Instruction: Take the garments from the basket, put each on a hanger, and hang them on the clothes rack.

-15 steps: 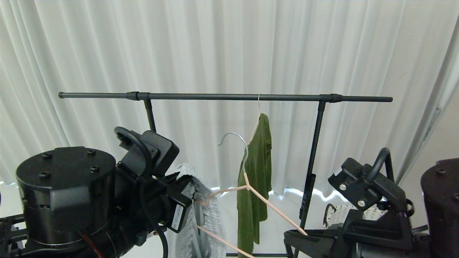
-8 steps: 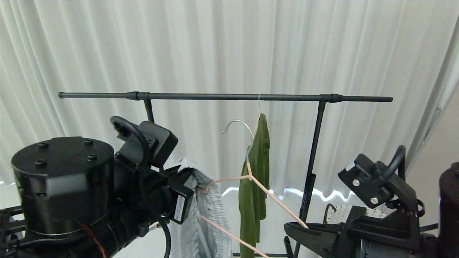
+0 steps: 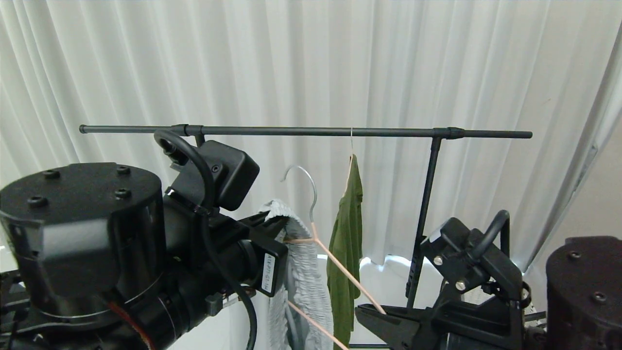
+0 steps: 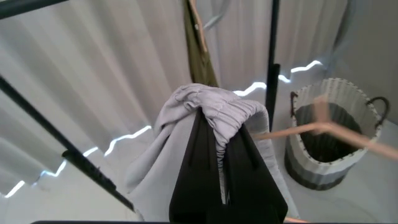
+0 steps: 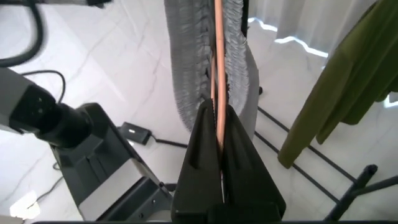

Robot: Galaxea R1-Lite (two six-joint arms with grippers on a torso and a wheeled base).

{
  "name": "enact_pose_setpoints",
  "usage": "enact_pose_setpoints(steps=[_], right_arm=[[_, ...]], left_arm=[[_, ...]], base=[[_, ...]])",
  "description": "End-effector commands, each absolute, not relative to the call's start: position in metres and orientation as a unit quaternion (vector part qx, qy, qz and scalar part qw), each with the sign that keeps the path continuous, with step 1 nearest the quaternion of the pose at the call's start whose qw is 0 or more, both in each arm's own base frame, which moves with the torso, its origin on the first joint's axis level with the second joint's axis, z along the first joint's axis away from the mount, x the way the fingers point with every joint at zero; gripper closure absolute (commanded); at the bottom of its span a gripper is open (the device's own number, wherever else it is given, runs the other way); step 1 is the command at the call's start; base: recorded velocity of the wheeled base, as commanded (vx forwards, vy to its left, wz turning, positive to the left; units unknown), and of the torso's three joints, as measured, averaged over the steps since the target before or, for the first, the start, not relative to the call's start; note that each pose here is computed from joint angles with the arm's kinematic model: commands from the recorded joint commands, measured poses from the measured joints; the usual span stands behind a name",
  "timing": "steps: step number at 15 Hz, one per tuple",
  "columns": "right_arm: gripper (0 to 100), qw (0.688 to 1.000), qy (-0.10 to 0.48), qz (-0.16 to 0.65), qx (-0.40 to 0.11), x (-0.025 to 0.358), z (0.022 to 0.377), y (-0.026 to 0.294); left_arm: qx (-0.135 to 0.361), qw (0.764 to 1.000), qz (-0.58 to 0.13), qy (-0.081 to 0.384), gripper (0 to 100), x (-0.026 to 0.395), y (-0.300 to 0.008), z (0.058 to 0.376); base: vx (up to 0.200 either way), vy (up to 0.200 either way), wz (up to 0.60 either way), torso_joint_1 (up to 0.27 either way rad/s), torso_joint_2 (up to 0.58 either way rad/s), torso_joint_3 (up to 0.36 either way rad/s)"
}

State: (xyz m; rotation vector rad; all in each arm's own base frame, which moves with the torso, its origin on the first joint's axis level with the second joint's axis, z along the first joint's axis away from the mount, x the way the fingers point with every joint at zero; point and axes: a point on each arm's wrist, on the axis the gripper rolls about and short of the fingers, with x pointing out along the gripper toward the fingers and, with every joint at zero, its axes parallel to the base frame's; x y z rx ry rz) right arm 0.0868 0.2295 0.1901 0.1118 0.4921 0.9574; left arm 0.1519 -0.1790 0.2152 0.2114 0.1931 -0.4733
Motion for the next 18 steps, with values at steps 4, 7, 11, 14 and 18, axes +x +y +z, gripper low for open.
enact_pose_setpoints(steps=[4, 7, 11, 14, 18], right_arm=[[100, 0.859, 0.219, 0.457, 0.068, 0.094, 0.181, 0.246], [100, 0.861, 0.204, 0.458, 0.083, 0.094, 0.188, 0.242], [100, 0.863, 0.163, 0.464, 0.116, 0.093, 0.184, 0.230], [100, 0.862, 0.135, 0.468, 0.139, 0.090, 0.186, 0.219], [100, 0.862, 0.107, 0.477, 0.136, 0.091, 0.194, 0.221]], left_arm=[[0.105, 0.958, -0.251, 0.092, 100, 0.145, -0.184, 0.216], [0.103, 0.958, -0.252, 0.089, 100, 0.144, -0.183, 0.218], [0.105, 0.950, -0.283, 0.084, 100, 0.131, -0.192, 0.219], [0.108, 0.946, -0.294, 0.084, 100, 0.128, -0.197, 0.218], [0.103, 0.939, -0.315, 0.087, 100, 0.119, -0.204, 0.217]], base=[[0.000, 0.000, 0.00, 0.000, 0.00, 0.000], [0.000, 0.000, 0.00, 0.000, 0.00, 0.000], [0.000, 0.000, 0.00, 0.000, 0.00, 0.000], [0.000, 0.000, 0.00, 0.000, 0.00, 0.000], [0.000, 0.000, 0.00, 0.000, 0.00, 0.000]])
